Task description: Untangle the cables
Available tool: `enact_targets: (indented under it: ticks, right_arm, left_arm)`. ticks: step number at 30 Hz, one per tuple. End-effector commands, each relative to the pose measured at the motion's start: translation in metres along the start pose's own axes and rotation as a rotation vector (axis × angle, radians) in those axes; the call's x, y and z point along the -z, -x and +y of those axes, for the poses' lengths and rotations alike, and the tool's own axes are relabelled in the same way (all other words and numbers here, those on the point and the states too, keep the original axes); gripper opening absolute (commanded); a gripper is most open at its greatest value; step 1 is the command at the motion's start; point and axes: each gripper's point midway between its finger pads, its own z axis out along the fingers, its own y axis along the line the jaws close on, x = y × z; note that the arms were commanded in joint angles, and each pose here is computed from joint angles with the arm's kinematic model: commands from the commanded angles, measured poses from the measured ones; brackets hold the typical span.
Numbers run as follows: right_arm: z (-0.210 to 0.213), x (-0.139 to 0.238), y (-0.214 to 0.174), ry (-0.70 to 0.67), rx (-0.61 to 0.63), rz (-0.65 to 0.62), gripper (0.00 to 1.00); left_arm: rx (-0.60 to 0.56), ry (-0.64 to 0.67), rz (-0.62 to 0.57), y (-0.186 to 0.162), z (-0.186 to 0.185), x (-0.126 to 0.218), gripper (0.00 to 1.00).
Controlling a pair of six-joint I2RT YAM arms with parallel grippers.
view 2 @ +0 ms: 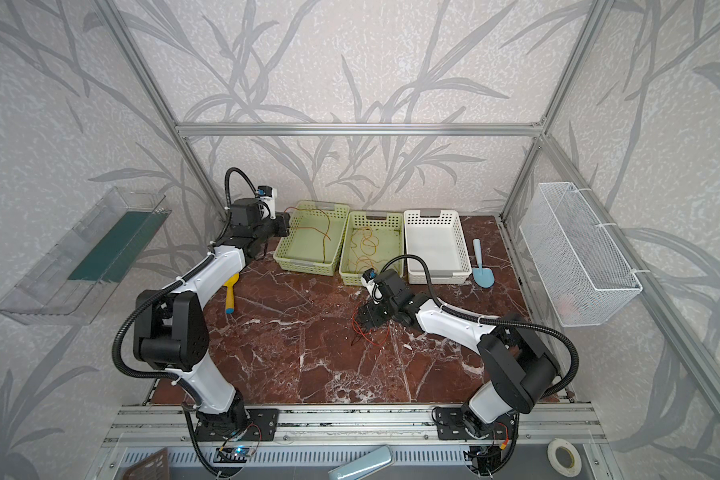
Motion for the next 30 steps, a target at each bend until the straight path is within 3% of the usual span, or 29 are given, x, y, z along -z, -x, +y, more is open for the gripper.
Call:
enact_targets:
  ticks: [1, 7, 21, 25, 27, 30]
  right_arm:
    - [-0.007, 0.007, -0.007, -0.033, -0.015, 0.002, 0.81]
    - [-0.010, 0.006, -0.012, -0.044, -0.025, 0.011, 0.81]
    - [-0.015, 0.022, -0.011, -0.076, -0.041, -0.030, 0.81]
    - [-0.020, 0.027, -0.014, -0.104, -0.048, -0.037, 0.81]
    - [-0.024, 0.028, -0.015, -0.124, -0.059, -0.037, 0.81]
    - [-0.029, 0.030, -0.015, -0.149, -0.068, -0.029, 0.81]
  left_arm:
    - [0.032, 0.028, -0.088, 0.017, 0.005, 0.007, 0.00]
    - [0.070, 0.116, -0.041, -0.017, 0.025, 0.003, 0.00]
    - [0.155, 0.143, 0.139, -0.085, 0.038, -0.030, 0.00]
    - [0.160, 0.136, 0.147, -0.087, 0.036, -0.028, 0.23]
    - [0.156, 0.138, 0.133, -0.081, 0.035, -0.024, 0.44]
    - [0.127, 0.146, 0.085, -0.065, 0.031, -0.011, 0.67]
